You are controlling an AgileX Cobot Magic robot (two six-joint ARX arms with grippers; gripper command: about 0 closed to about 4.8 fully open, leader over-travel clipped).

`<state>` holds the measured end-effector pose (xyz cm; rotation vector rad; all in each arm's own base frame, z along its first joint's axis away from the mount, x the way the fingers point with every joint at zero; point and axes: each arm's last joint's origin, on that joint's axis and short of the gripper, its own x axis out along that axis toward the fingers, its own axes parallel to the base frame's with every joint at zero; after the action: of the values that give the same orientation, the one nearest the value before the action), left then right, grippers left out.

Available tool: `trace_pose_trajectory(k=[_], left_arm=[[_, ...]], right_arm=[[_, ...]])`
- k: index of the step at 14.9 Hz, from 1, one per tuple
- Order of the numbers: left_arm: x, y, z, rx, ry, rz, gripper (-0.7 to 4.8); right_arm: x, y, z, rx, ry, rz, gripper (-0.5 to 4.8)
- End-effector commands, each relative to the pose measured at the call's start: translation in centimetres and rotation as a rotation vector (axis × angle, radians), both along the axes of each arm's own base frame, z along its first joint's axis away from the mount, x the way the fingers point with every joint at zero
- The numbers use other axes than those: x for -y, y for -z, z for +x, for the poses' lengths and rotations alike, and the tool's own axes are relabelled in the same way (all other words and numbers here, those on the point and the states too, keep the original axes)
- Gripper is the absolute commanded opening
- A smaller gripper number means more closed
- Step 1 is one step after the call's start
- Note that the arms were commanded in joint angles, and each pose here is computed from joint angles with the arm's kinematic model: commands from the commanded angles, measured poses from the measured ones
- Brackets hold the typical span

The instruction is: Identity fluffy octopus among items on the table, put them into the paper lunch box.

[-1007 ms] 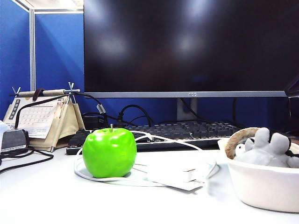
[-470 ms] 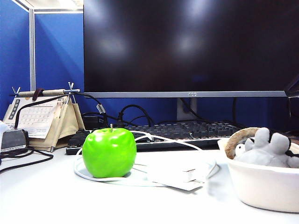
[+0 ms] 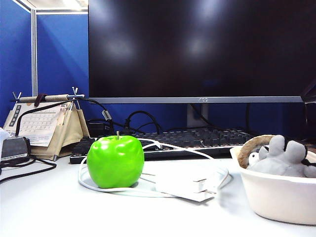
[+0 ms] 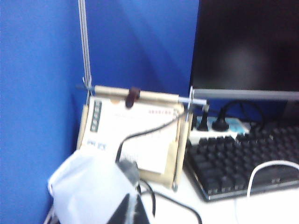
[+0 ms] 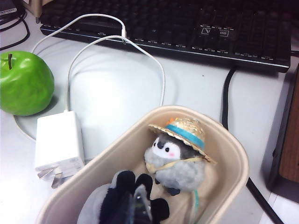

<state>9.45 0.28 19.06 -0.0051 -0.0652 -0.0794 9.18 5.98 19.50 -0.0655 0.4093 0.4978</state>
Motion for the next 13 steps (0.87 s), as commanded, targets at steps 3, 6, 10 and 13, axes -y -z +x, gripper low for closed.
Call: trace_pose_trajectory(k=[3, 6, 10, 13], left_arm=[[0.0, 1.2, 0.0, -0.007, 0.001, -0.004, -0.05], [0.0, 2.1, 0.3, -0.025, 0.000, -0.008, -0.05], [-0.1, 2.2, 0.3, -0.030, -0.026, -0.010, -0.05], [-0.2, 2.2, 0.3, -0.031, -0.047, -0.012, -0.05]], right_arm=[[0.0, -0.2, 0.0, 0.013, 0.001, 0.014, -0.02], [0.0, -0.2, 0.0, 0.013, 0.001, 0.014, -0.02], [0.0, -0.2, 0.0, 0.013, 0.001, 0.014, -0.02], [0.0, -0.2, 0.0, 0.013, 0.000, 0.014, -0.02]])
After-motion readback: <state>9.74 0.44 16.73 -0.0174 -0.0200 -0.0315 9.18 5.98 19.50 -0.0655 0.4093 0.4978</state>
